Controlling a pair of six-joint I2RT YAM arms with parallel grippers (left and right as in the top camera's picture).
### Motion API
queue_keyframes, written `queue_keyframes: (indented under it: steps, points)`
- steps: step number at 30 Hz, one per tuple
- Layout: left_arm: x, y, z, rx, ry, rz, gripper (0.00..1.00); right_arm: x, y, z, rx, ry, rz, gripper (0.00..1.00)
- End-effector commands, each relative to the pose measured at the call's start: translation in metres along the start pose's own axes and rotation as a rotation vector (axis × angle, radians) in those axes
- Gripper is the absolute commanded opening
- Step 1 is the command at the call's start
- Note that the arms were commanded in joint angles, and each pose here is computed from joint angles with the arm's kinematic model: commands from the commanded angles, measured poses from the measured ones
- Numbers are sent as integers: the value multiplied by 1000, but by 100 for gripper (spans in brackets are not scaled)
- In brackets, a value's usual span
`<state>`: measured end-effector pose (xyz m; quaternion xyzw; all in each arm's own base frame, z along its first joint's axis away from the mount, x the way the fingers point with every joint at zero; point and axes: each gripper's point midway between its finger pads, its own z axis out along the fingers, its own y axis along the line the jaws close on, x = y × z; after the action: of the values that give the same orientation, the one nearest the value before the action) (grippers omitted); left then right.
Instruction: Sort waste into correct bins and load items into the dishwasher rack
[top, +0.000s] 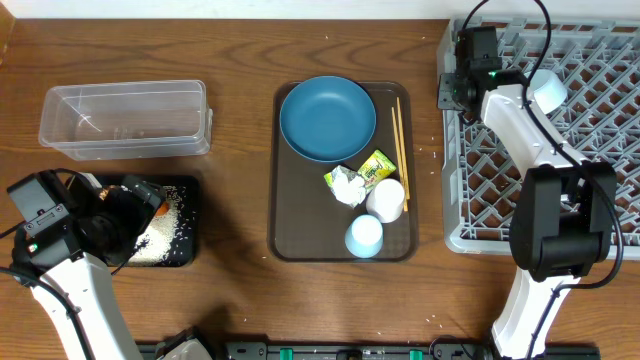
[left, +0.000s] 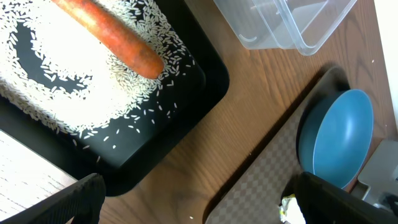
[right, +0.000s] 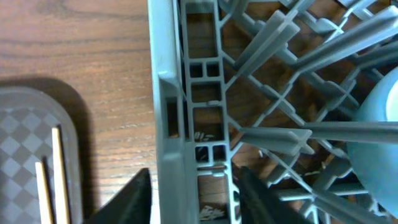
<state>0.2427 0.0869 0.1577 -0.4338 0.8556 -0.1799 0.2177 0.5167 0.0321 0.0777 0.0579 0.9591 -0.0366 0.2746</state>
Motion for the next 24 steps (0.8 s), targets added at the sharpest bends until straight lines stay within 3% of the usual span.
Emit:
queue_keyframes:
  steps: [1, 3, 6, 8, 13, 18, 20, 24]
  points:
    - [0, 0, -1, 7, 2, 3, 98, -19, 5, -20, -11, -49, -13, 44]
    - [0, 0, -1, 7, 2, 3, 98, -26, 7, -32, -30, -66, -10, 52]
    - [0, 0, -1, 7, 2, 3, 98, -40, 5, -62, -40, -114, -2, 74]
    - [0, 0, -1, 7, 2, 3, 98, -49, 2, -88, -49, -156, 5, 81]
    - [0, 0, -1, 7, 2, 3, 98, -61, 13, -164, -182, -245, 4, 85]
    - [0, 0, -1, 7, 2, 3, 98, -47, 66, -239, -532, -262, -64, 92]
    - [0, 0, -1, 7, 2, 3, 98, -38, 86, -258, -648, -250, -97, 98]
    - [0, 0, -1, 7, 2, 3, 98, -9, 122, -267, -758, -159, -159, 96]
